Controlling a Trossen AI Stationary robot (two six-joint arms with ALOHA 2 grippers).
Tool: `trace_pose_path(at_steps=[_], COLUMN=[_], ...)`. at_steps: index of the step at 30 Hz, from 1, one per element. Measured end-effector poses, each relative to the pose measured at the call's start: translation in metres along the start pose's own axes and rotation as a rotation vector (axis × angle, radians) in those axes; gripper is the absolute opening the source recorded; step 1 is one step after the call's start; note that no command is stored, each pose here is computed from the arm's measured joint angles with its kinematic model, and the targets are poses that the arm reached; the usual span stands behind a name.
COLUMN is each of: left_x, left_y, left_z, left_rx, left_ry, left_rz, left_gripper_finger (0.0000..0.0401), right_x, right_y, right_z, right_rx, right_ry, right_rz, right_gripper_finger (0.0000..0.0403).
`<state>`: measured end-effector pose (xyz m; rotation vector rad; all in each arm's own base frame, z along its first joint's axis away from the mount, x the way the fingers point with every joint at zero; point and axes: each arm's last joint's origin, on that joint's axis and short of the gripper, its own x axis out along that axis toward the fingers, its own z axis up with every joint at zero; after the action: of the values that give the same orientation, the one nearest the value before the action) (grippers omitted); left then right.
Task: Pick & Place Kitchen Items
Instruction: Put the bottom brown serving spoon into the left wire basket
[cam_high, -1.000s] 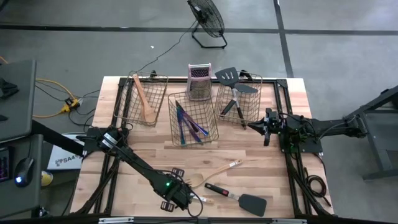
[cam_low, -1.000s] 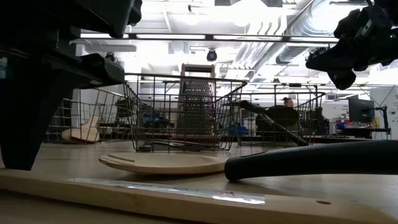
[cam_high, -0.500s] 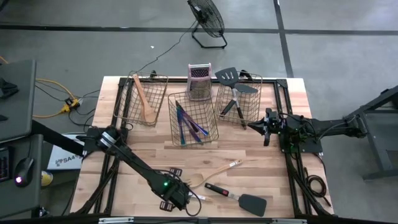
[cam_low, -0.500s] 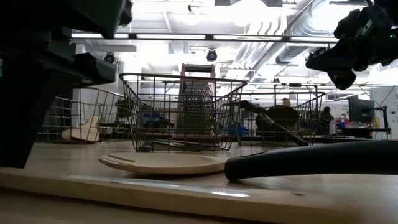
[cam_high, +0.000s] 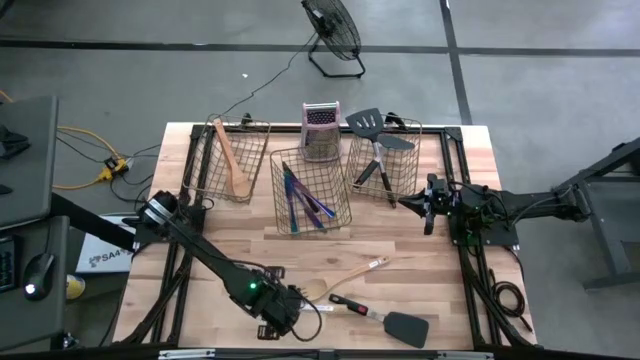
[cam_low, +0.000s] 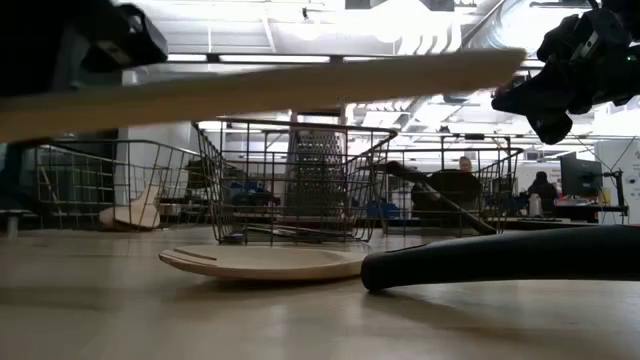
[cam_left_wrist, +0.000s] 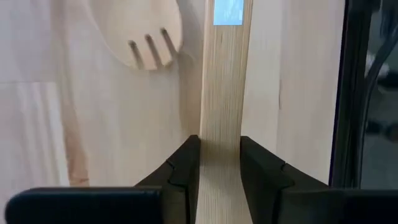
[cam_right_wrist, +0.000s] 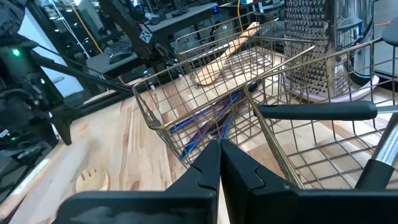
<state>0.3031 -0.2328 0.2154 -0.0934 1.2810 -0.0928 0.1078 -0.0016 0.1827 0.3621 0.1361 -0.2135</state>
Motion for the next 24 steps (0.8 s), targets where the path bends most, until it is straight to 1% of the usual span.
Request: trace_pose_path(at_steps=[3, 6, 13, 19, 24], left_x=[-0.008, -0.015, -0.019, -0.02, -0.02], left_y=[0.004, 0.009, 0.02, 0.026, 0.028], left_z=[0.003, 0.007, 0.015, 0.021, 0.019], left_rx=[-0.057, -0.137, -0.297, -0.325, -0.297], left_ry=[-0.043, -0.084, -0.144, -0.167, -0.149], left_rz=[0.019, 0.031, 0.087, 0.106, 0.127], left_gripper_finger=[0.0086, 0.0086, 0.0086, 0.0086, 0.0086], right_x=[0.0, 0.0, 0.0, 0.0, 0.0], right_y=[0.0, 0.0, 0.0, 0.0, 0.0], right_z=[0.0, 0.0, 0.0, 0.0, 0.0], right_rx=[0.0, 0.0, 0.0, 0.0, 0.0], right_ry=[0.0, 0.0, 0.0, 0.0, 0.0], right_rz=[0.0, 0.0, 0.0, 0.0, 0.0], right_gripper_finger=[0.0002, 0.0002, 0.0002, 0.0002, 0.0002])
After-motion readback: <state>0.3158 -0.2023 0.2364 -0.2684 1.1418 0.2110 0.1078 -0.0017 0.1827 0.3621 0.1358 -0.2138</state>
